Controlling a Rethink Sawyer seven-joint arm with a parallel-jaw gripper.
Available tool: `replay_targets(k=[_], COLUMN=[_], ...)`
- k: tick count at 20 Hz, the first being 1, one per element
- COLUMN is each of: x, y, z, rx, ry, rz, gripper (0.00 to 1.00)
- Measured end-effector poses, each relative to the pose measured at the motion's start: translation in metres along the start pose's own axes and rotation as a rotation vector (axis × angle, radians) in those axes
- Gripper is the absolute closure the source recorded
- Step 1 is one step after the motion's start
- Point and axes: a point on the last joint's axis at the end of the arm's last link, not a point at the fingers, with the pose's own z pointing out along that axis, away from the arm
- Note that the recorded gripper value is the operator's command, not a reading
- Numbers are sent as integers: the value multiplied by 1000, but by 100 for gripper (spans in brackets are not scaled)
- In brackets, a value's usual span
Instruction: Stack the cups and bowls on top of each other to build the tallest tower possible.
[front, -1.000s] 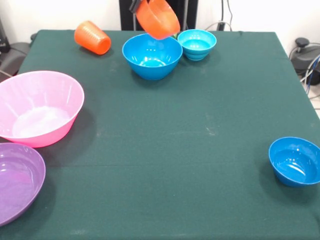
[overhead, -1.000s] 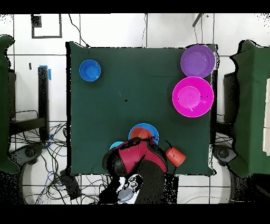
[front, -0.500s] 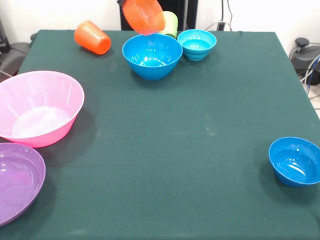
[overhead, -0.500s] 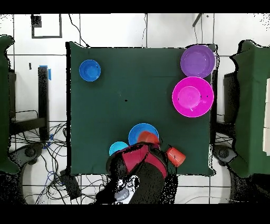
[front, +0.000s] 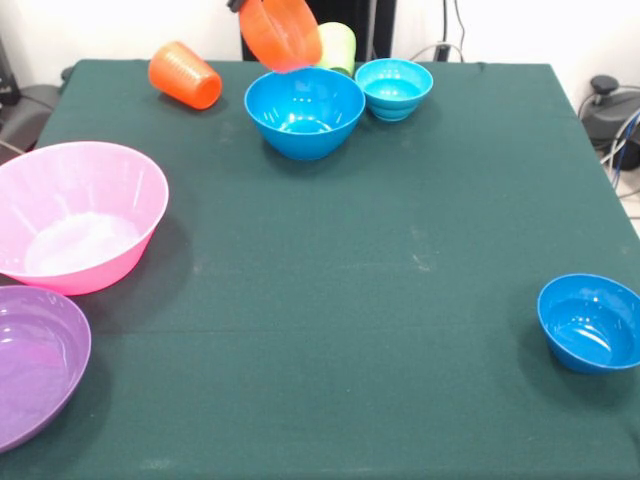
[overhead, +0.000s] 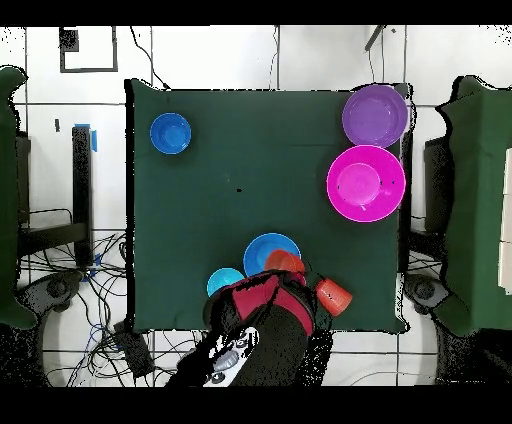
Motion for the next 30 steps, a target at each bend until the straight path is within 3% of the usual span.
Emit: replay_targets(k=[11,28,29,30], x=[-3,-5,-5,-4], y=[-9,-12,-13,-13], z=[23,25,25,26], rx=[-33,-38,-38,-37], ry=[-39,-36,-35,-34], rz=[54,80,82,84], gripper=[100,100,0,0])
